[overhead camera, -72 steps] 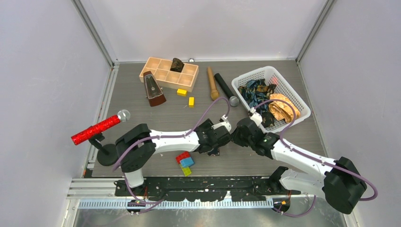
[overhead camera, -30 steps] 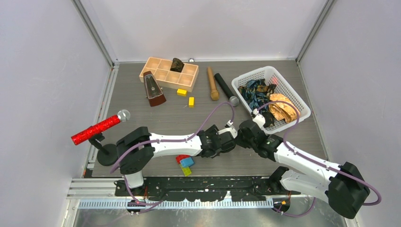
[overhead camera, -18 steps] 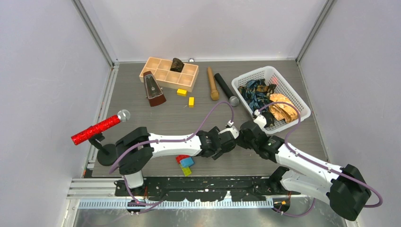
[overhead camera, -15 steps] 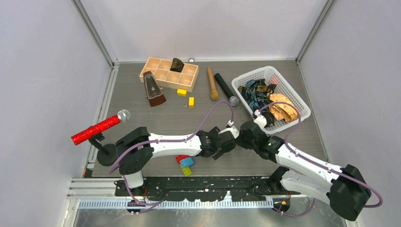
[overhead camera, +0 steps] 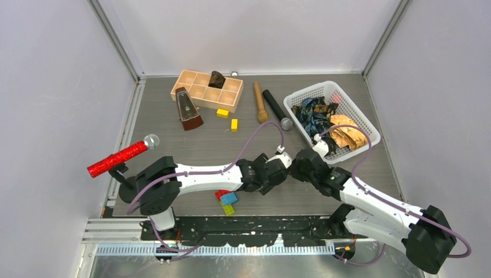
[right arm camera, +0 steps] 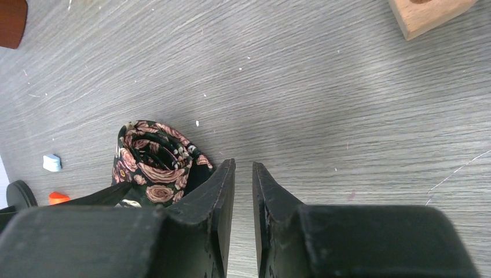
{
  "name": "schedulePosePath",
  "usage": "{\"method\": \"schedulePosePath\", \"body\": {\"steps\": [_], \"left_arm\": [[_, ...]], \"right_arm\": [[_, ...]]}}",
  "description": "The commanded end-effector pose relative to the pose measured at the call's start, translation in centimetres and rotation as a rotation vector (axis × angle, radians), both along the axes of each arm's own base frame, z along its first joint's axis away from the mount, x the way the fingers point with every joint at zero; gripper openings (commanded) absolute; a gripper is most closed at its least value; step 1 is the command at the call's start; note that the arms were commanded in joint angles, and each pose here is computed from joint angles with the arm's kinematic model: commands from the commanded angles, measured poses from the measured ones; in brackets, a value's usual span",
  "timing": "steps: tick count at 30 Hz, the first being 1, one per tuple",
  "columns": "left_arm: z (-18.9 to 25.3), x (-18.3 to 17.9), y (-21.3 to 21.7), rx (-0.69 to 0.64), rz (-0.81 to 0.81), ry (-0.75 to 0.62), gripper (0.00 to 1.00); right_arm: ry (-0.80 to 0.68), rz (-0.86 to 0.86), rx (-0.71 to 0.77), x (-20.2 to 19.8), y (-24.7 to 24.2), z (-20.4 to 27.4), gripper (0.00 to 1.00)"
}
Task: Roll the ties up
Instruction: Roll the tie at the center of the board, then move the storage box to the center of the board.
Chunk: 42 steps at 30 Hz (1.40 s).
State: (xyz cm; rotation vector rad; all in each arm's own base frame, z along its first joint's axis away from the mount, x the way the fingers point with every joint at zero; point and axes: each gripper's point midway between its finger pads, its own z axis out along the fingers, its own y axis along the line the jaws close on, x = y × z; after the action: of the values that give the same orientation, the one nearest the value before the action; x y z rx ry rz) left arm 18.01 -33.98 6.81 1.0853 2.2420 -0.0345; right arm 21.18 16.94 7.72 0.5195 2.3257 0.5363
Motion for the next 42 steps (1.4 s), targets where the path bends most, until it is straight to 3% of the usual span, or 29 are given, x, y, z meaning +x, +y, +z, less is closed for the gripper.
{"method": "schedulePosePath", "body": {"steps": [1,13,16,24,27,32,39,42], "left_arm": [[3.1,0.8,-0.4,-0.108,0.027,-0.046,0.65],[6.5,2.3,-0.1,-0.276,0.038,-0.028,0.66],[7.7,3.3,0.8,-0.362,0.067,-0.003,0.67],[7.3,6.2,4.9,-0.467,0.171,0.064,0.68],[6.5,6.8,6.0,-0.508,0.197,0.109,0.68],[5.6,7.1,6.9,-0.568,0.220,0.181,0.66],[3.7,6.7,9.1,-0.520,0.286,0.190,0.58],[3.5,6.6,10.0,-0.515,0.314,0.189,0.57]], "right_arm": [[-0.058,-0.054,0.019,0.9,-0.4,1.6,0.25],[-0.085,-0.077,0.087,1.1,0.0,2.6,0.39],[-0.066,-0.082,0.124,1.0,0.5,2.5,0.53],[-0.026,-0.039,0.248,0.6,2.9,2.9,0.65],[0.004,0.009,0.288,0.4,4.4,2.7,0.65],[0.033,0.059,0.285,0.9,6.1,1.8,0.54],[-0.005,0.055,0.125,3.2,5.6,1.6,0.46],[-0.010,0.140,0.021,3.5,5.6,1.6,0.48]]}}
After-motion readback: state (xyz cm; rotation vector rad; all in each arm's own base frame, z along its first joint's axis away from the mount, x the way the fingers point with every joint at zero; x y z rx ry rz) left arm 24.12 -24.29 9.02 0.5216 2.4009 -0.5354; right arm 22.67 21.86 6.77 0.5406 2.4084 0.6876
